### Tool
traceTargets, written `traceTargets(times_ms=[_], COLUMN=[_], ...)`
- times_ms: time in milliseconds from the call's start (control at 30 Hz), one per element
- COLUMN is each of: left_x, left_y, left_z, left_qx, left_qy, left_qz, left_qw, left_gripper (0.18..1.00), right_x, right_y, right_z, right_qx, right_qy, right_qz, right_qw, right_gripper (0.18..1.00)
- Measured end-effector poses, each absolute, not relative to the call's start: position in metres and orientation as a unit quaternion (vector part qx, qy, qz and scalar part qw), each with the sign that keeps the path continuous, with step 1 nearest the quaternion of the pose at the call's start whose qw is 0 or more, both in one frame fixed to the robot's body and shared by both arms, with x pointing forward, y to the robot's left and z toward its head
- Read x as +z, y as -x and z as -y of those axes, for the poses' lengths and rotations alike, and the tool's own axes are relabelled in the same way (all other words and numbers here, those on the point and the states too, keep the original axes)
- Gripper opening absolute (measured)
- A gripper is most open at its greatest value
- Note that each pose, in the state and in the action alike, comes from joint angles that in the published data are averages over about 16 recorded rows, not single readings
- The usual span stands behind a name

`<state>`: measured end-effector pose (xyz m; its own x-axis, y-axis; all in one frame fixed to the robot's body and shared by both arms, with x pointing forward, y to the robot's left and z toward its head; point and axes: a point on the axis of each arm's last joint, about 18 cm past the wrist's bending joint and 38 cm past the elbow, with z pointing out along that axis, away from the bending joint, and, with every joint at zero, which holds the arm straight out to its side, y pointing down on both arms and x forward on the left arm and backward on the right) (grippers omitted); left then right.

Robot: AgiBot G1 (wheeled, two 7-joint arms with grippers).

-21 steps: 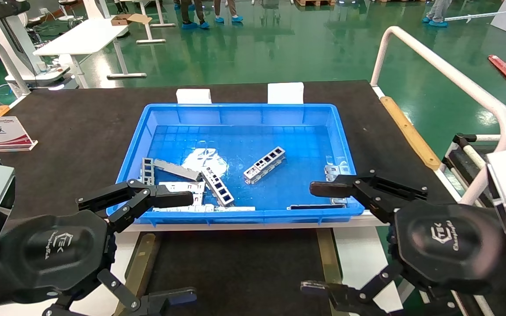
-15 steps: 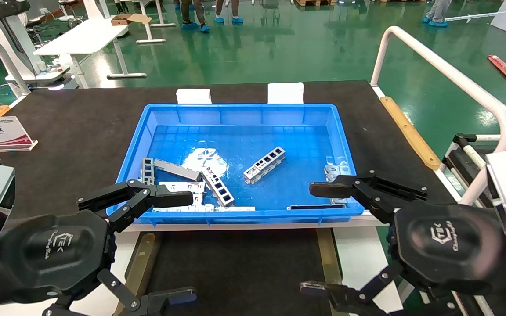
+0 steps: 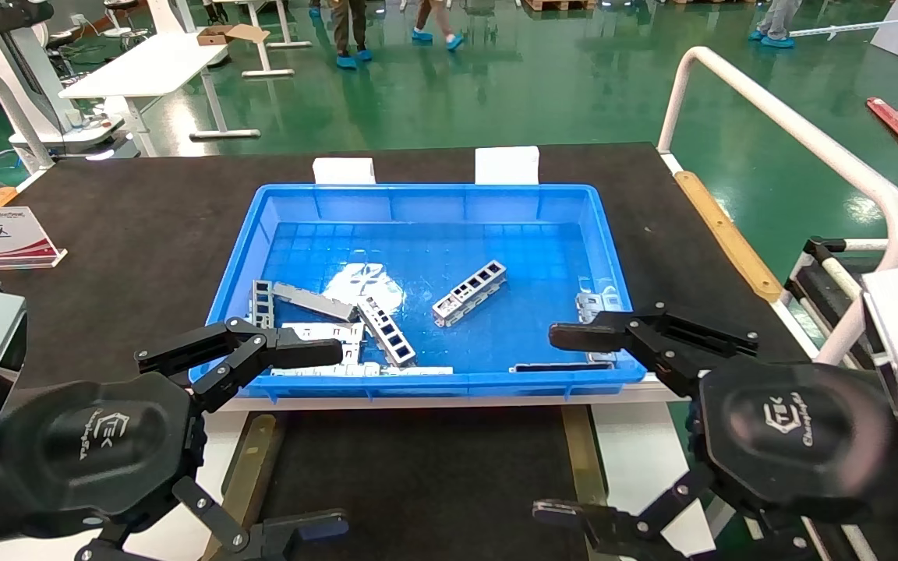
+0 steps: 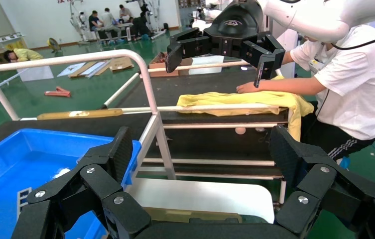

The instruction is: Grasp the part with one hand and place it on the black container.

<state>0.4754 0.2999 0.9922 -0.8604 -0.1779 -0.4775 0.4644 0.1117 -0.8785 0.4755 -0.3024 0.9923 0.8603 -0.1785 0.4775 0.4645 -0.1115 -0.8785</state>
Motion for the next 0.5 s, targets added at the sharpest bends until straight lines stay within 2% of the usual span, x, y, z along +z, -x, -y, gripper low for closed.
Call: traceTargets(times_ms=[500], left_x=[0.9921], left_y=[-0.4753], left_z=[-0.2999], left_qx=[-0.659], left_qy=[-0.102], left_qz=[-0.705], left_qw=[0.244], left_gripper=[1.001], right_x=[0.9922], right_y=[-0.4754], right_z=[0.3022], right_qx=[-0.244], right_qy=[0.705], right_qz=[0.102], right_qw=[0.659], right_gripper=[1.001])
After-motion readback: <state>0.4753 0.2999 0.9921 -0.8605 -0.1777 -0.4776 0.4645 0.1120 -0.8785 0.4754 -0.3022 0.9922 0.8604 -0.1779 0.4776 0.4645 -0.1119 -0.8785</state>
